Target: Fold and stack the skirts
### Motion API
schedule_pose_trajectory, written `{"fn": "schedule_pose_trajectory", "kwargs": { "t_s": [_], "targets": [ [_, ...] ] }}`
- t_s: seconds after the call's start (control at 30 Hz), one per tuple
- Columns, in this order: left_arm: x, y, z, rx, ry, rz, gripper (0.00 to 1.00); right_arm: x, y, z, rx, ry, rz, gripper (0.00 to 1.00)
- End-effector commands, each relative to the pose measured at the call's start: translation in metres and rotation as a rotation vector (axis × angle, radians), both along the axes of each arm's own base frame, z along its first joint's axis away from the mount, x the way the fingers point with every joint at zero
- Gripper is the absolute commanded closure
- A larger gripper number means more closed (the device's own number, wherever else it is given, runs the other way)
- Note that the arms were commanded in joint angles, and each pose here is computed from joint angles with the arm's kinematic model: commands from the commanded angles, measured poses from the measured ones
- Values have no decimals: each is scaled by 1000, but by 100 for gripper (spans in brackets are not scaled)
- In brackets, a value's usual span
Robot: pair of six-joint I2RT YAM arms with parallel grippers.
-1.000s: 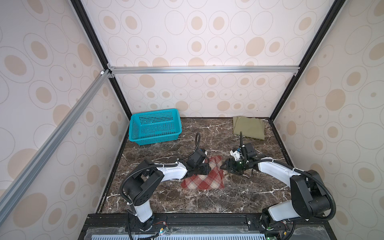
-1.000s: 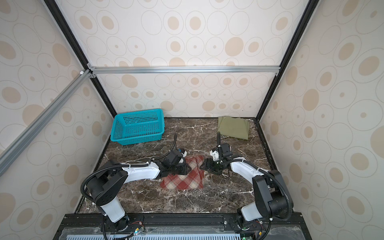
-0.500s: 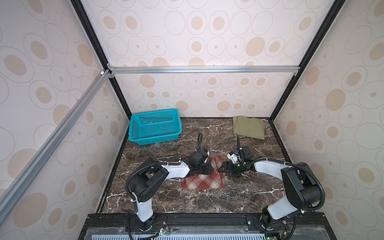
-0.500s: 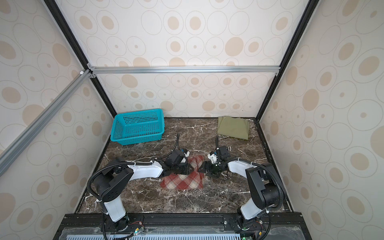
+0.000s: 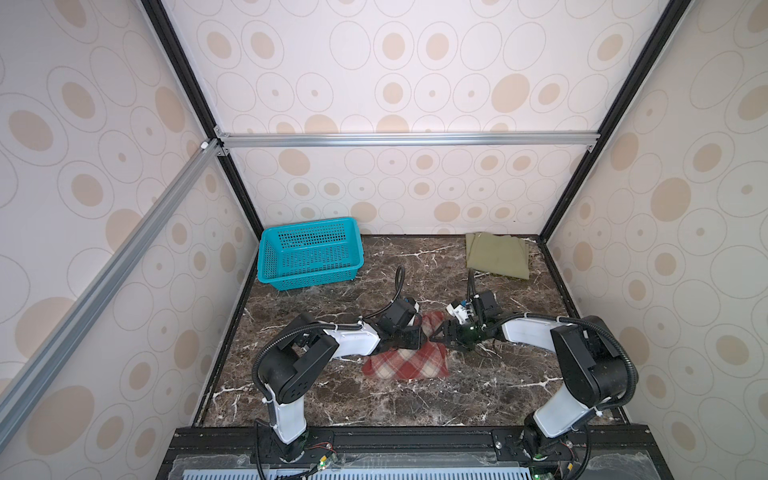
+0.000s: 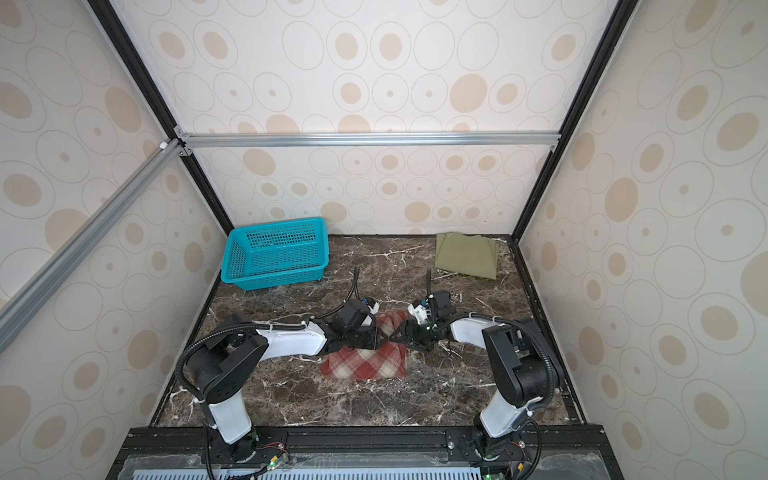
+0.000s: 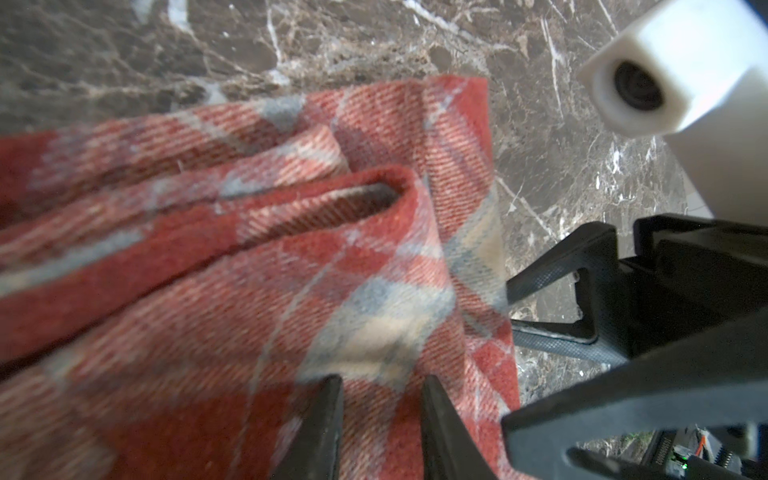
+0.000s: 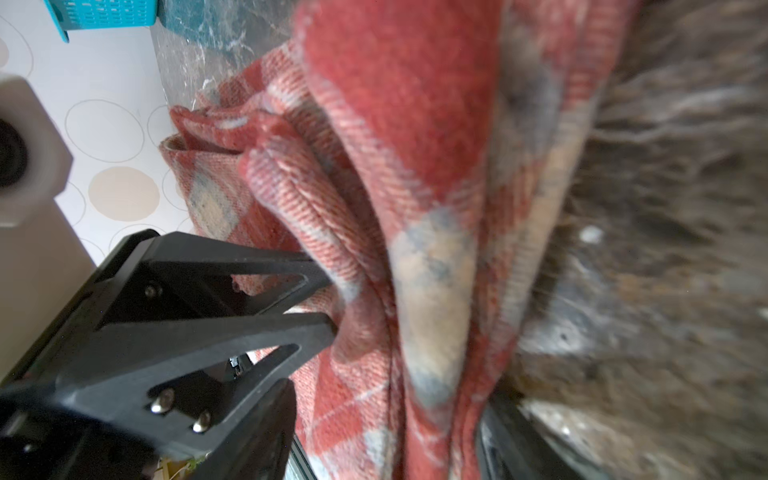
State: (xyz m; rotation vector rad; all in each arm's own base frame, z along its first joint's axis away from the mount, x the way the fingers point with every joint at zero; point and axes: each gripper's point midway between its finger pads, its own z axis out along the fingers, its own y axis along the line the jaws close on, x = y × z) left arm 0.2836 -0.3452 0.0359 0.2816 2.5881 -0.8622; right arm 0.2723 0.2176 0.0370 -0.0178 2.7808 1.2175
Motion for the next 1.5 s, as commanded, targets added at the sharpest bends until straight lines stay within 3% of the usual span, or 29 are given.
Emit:
{"fn": "schedule_pose_trajectory", "kwargs": {
  "t_s": [0.0,0.17,0.3,0.47,0.57,0.67,0.97,1.33,1.47],
  "targets": [
    [-6,1,-15,34,52,-1,68,-21,-15,-42,-151,85,2,33],
    [-6,2,-14,39,53,0,68,-24,-16,-49,-199,75,22,43],
    [-5,3,-11,42,47,4,68,-23,-22,-52,-272,47,35,33],
    [-5,2,-12,39,53,9,68,-25,-17,-57,-268,48,58,34],
    [-4,2,-11,36,50,14,68,-28,-12,-60,-272,43,81,45],
    [-2,3,-9,41,45,23,68,-30,-11,-64,-260,46,86,62],
    [16,27,25,130,-41,78,69,-33,-14,-67,-271,52,76,63],
    [-8,46,-7,157,34,81,69,-31,-10,-64,-252,50,74,63],
    [-14,39,-19,151,48,64,69,-30,-7,-63,-238,51,78,50]
  ]
}}
